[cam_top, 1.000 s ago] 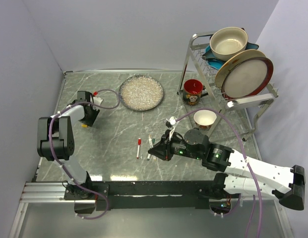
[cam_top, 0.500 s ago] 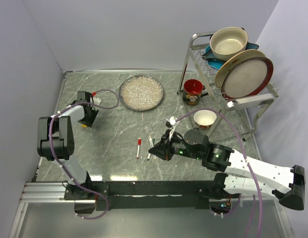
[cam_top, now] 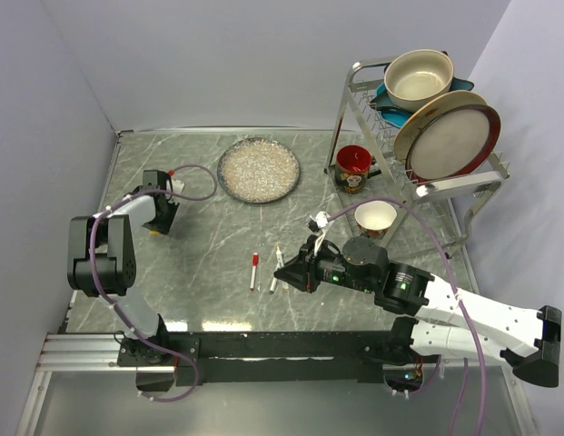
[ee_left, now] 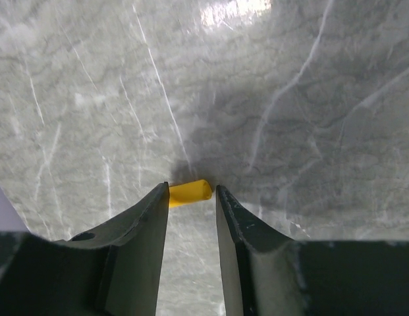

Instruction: Insert the pens into the pen caps

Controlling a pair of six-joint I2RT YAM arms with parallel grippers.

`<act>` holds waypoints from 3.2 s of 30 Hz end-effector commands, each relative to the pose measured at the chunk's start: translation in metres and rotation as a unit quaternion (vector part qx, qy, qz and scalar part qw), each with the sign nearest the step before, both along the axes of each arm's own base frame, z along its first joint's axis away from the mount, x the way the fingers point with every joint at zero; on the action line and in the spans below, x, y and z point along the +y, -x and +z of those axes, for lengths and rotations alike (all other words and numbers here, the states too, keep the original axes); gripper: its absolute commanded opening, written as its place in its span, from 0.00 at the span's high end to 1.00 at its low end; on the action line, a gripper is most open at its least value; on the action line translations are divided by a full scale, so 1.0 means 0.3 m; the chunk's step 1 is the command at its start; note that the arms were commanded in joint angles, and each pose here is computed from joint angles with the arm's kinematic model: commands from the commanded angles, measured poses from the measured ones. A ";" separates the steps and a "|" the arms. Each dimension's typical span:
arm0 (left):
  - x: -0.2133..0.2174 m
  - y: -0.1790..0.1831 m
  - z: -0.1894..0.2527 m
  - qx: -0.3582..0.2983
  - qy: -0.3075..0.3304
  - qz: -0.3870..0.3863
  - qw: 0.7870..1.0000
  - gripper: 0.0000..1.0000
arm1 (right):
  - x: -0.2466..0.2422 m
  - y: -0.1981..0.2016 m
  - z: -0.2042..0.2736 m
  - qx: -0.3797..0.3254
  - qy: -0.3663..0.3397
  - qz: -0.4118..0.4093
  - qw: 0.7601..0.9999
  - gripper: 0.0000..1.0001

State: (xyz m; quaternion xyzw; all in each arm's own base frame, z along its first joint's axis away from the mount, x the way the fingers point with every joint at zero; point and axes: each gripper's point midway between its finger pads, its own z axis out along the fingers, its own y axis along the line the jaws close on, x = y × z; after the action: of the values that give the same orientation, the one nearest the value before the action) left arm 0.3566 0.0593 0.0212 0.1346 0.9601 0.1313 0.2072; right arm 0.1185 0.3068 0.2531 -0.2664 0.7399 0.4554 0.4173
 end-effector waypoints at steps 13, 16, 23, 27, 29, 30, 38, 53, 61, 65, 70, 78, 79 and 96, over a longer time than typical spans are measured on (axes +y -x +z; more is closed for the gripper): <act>-0.109 0.273 -0.144 0.118 0.033 -0.008 0.992 0.60 | 0.014 0.008 0.124 -0.007 -0.047 0.001 0.999 0.98; -0.101 0.264 -0.158 0.122 0.027 -0.005 0.992 0.60 | 0.008 0.014 0.132 -0.008 -0.052 0.001 0.999 0.98; -0.094 0.246 -0.176 0.139 0.034 0.005 0.990 0.63 | -0.019 0.020 0.135 -0.011 -0.054 -0.006 0.998 0.98; -0.092 0.239 -0.182 0.142 0.066 0.023 0.987 0.62 | -0.038 0.019 0.138 -0.015 -0.056 -0.013 0.998 0.98; -0.100 0.221 -0.176 0.134 0.085 0.031 0.987 0.63 | -0.046 0.018 0.132 -0.016 -0.054 -0.016 0.998 0.98; -0.095 0.224 -0.178 0.136 0.091 0.038 0.986 0.63 | -0.049 0.016 0.134 -0.016 -0.054 -0.018 0.998 0.98; -0.106 0.234 -0.229 0.180 0.102 0.066 0.976 0.72 | -0.059 0.024 0.146 -0.015 -0.057 -0.018 0.998 0.98; -0.393 0.148 -0.066 0.132 0.205 0.089 0.966 0.99 | -0.091 0.025 0.095 0.017 -0.050 -0.040 0.998 1.00; -0.664 0.133 0.244 0.016 0.379 -0.001 0.925 0.99 | -0.040 0.073 0.006 0.047 -0.047 -0.017 0.998 1.00; -0.721 0.128 0.457 -0.075 0.448 -0.025 0.891 0.99 | -0.003 0.075 0.025 0.033 -0.034 -0.017 0.999 1.00; -0.862 0.232 0.733 -0.177 0.596 -0.107 0.776 0.99 | 0.065 0.077 0.082 0.019 -0.036 -0.001 0.999 1.00; -0.857 0.524 1.042 -0.299 0.714 -0.152 0.614 0.99 | 0.169 0.021 0.062 0.003 -0.024 -0.011 1.000 1.00; -0.856 0.551 1.054 -0.302 0.722 -0.159 0.602 0.99 | 0.193 0.019 0.030 0.007 -0.009 -0.005 1.000 1.00; -0.818 0.685 1.058 -0.311 0.733 -0.178 0.579 0.99 | 0.323 0.058 0.134 0.018 -0.066 0.061 0.996 1.00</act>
State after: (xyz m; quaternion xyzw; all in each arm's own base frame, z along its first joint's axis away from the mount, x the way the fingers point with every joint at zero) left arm 0.1586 -0.1876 0.3292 0.0427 0.5744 -0.6225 0.5299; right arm 0.1013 0.3942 0.2561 -0.2788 0.7321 0.4959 0.3746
